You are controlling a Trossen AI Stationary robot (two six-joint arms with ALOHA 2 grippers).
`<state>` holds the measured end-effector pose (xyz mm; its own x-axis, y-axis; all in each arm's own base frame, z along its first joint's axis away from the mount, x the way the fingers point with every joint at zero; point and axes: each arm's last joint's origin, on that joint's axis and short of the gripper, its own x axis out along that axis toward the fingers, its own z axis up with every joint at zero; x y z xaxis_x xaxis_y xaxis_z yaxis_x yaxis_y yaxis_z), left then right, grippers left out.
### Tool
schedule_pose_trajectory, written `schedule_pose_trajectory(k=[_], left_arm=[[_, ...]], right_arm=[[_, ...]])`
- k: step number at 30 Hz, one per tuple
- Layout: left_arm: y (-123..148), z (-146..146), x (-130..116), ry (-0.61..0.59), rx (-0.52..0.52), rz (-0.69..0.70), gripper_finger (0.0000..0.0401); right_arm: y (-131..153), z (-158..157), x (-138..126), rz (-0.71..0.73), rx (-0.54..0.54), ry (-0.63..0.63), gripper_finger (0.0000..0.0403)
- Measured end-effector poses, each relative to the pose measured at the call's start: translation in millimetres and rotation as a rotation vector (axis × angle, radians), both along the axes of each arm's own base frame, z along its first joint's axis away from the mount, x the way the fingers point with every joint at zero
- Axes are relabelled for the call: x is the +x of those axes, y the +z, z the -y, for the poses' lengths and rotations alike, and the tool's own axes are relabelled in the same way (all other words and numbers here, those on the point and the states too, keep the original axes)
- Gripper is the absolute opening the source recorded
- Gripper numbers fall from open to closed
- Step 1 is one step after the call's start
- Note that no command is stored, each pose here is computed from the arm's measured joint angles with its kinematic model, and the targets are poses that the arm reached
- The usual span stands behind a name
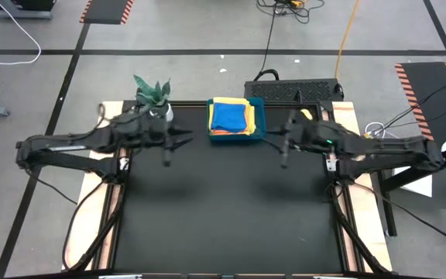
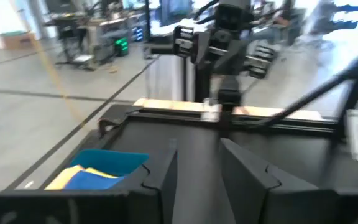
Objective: Fold microfiber towels
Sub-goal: Return to Home Position
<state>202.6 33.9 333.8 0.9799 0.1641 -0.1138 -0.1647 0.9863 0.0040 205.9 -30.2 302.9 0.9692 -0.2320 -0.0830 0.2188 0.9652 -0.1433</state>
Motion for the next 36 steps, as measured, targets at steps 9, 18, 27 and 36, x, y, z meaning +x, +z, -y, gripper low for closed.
schedule_pose_trajectory(k=[9,18,27,36], left_arm=[[-28.3,32.1,-64.9,-0.01,0.002,0.033,0.0075],[-112.6,34.0,-75.9,0.0,-0.047,0.1,0.0033],[-121.1,36.1,-93.8,-0.1,-0.079,0.161,0.0005],[-132.5,33.4,-117.1,-0.043,-0.077,0.137,0.0005]], right_arm=[[-25.6,-22.1,-70.5,0.159,-0.003,0.093,0.0085],[-108.7,-22.8,-90.4,0.266,0.058,0.096,0.0081],[-119.2,-23.3,-100.8,0.235,0.134,0.098,0.0082],[-119.8,-23.7,-112.6,0.165,0.153,0.093,0.0082]])
